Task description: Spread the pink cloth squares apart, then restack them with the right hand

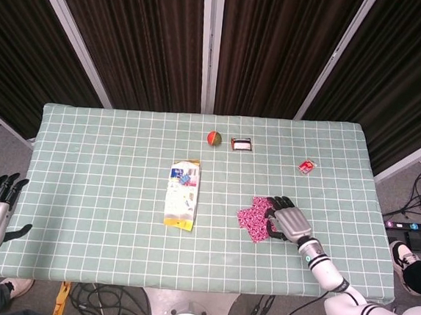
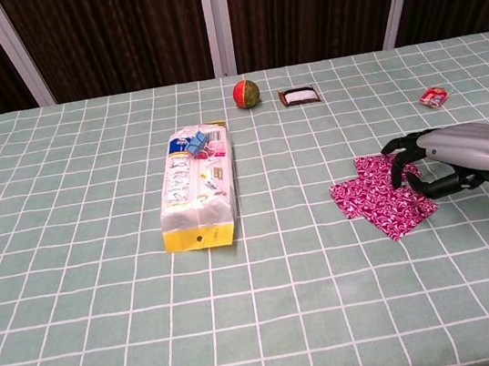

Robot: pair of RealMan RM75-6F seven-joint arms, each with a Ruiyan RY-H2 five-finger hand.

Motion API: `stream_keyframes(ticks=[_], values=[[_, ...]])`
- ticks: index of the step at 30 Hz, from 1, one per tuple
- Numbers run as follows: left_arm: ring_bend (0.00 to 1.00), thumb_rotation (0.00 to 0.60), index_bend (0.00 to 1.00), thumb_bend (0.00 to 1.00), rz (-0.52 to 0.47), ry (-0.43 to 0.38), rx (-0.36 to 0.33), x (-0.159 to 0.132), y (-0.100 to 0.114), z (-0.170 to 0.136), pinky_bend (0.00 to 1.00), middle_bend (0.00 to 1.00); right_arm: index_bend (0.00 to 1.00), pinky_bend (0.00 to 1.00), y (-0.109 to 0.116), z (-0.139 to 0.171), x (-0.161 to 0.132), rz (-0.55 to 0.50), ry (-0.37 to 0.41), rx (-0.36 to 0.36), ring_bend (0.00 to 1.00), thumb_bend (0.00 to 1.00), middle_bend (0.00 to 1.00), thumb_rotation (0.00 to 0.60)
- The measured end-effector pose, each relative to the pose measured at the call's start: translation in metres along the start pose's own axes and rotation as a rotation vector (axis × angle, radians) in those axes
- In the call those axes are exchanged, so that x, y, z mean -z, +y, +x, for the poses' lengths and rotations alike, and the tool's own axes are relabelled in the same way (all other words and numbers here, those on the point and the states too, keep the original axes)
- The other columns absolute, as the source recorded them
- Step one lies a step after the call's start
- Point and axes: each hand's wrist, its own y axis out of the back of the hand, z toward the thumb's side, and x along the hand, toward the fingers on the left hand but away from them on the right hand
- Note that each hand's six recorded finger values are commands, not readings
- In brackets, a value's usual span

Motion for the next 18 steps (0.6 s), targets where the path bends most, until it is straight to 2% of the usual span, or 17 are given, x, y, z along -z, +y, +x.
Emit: stream_keyframes(ticks=[13, 18], values=[[0.1, 0.6, 0.19, 0.02, -0.006, 0.012, 0.008, 0.005, -0.004, -0.002, 0.12, 0.19, 0.34, 0.0, 0.001, -0.012, -0.032, 0.02, 0.07, -0.005, 0.0, 0.61, 0.05, 0.176], [0.1, 0.6, 0.2, 0.02, -0.009, 0.012, 0.007, 0.006, -0.005, -0.003, 0.12, 0.19, 0.34, 0.0, 0.007, -0.009, -0.038, 0.022, 0.086, 0.017, 0.0, 0.62, 0.05, 0.177]])
